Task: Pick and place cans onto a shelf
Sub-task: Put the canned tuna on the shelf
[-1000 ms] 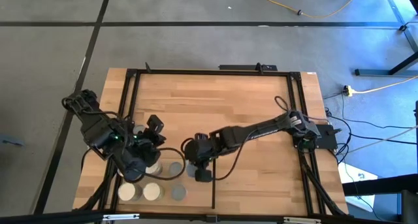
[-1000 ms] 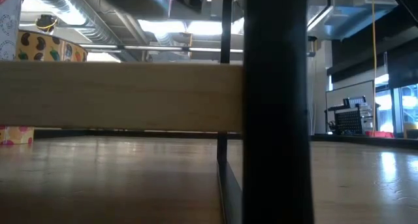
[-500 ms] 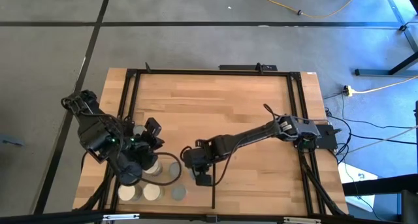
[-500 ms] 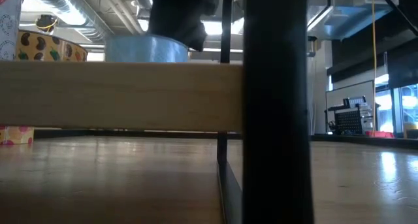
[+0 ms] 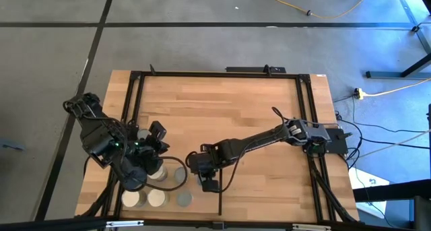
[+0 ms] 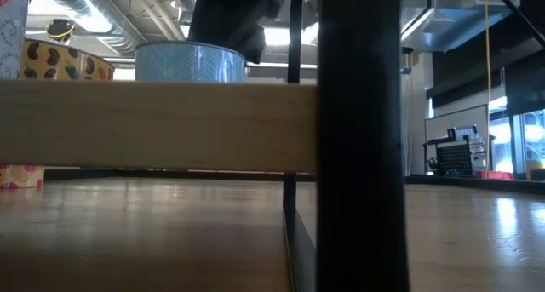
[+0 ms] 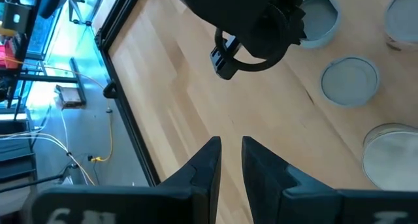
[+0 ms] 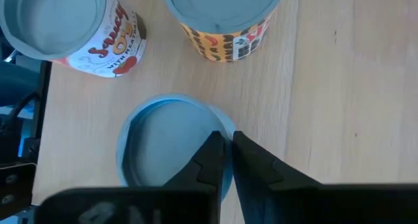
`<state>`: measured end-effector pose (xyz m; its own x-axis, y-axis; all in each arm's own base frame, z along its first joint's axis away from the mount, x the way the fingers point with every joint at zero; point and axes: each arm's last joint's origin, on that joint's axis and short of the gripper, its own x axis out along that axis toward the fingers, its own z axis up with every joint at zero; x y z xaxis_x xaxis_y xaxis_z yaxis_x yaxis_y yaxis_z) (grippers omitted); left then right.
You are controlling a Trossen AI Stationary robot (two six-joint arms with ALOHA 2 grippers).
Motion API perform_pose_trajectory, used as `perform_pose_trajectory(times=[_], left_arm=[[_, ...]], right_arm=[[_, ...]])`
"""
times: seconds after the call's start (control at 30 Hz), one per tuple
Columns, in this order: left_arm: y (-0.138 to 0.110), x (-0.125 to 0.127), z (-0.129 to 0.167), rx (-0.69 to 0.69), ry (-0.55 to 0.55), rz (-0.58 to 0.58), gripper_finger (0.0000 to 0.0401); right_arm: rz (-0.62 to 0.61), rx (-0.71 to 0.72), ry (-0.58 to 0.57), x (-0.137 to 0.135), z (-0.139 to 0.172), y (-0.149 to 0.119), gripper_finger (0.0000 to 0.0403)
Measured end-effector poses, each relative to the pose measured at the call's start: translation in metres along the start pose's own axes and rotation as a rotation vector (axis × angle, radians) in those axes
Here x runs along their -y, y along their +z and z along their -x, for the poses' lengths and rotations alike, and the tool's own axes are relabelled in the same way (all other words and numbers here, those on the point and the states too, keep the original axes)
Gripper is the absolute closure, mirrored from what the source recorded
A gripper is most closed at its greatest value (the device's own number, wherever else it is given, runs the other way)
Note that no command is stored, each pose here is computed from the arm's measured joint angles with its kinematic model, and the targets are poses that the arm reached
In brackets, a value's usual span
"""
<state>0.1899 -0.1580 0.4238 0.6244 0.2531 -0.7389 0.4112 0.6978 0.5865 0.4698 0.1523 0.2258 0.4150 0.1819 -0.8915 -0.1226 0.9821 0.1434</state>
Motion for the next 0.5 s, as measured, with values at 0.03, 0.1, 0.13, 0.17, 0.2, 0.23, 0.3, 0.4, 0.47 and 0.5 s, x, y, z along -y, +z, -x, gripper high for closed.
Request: perform_pose_trajectory(times=[0.03,0.1,0.13,0.17,0.2,0.23,0.3,0.4,0.47,0.5], left_arm=[[0.0,0.0001,0.0,0.0,-0.002,0.0,0.0346],[0.0,0.0002,0.0,0.0,-0.009,0.001,0.0346],[0.0,0.0003,0.0,0.0,-0.012,0.001,0.0346],[0.0,0.0005,0.0,0.001,-0.017,0.001,0.0346],[-0.0001,0.0006,0.0001,0.001,-0.022,0.001,0.0346],[-0.0001,0.0007,0.0001,0.001,-0.026,0.001,0.0346],[-0.0001,0.0007,0.0001,0.001,-0.027,0.002,0.0346],[-0.0001,0.0007,0.0001,0.001,-0.028,0.003,0.0346],[-0.0001,0.0008,0.0001,0.001,-0.029,0.007,0.0346],[-0.0001,0.0008,0.0001,0.001,-0.029,0.016,0.0346]], right_arm=[[-0.002,0.0,0.0,0.0,0.0,0.0,0.037],[-0.004,0.0,0.0,0.0,0.0,0.0,0.0369],[-0.001,0.0,0.0,0.0,0.0002,0.0,0.0369],[0.0,0.0,0.0,0.0,0.0002,0.0,0.0369],[0.0,0.0,0.0,0.0,0.0002,0.0,0.0369],[0.0,0.0,0.0,0.0,0.0002,0.0,0.0369],[0.0,0.001,0.0,0.0,0.0003,0.0001,0.0371],[0.002,0.001,0.0,0.0,0.0004,0.0001,0.0377],[0.005,0.002,0.0,-0.0001,0.0004,0.0002,0.0378],[0.005,0.003,0.0,-0.0001,0.0004,0.0003,0.0377]])
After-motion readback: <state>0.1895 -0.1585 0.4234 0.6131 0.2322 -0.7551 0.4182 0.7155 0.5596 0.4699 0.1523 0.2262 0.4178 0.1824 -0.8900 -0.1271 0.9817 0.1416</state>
